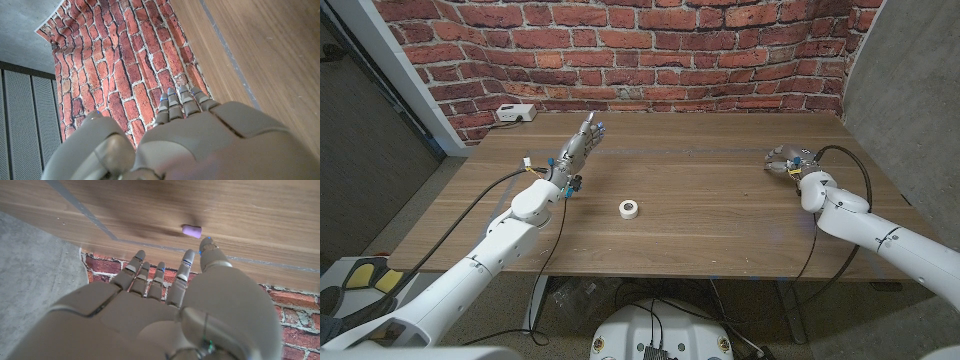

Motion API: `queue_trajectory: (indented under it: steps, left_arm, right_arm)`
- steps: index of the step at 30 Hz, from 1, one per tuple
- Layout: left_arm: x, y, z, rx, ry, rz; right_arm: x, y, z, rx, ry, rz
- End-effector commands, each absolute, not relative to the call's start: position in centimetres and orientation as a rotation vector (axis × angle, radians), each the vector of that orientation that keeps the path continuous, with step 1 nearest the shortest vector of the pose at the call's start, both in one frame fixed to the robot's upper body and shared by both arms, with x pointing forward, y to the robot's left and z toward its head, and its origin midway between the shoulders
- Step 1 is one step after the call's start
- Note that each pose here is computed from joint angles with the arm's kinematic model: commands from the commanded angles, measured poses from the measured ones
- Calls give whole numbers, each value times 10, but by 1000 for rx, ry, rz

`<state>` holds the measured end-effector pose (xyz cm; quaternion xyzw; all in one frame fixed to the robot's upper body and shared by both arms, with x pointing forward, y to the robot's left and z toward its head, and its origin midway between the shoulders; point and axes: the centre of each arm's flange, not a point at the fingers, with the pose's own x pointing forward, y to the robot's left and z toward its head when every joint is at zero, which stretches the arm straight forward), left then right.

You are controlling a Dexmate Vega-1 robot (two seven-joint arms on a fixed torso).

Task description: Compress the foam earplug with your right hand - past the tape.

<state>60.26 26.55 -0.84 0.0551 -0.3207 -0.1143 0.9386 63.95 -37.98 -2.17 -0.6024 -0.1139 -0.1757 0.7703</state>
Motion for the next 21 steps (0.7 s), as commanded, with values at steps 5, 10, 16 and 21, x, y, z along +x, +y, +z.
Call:
queue_trajectory:
  steps: [5,10,16,21]
  left_arm:
    - [602,266,-8,105,-658,-228]
    - [603,266,-7,106,-658,-229]
    - [604,265,-5,105,-660,-230]
    - [604,265,-5,106,-657,-230]
  right_arm:
    - [645,-382,-24,-1303,-238,-388]
    - [647,-383,-27,-1303,-231,-390]
    - [649,-383,-31,-1315,-237,-400]
    - [651,-382,-34,-1320,-239,-402]
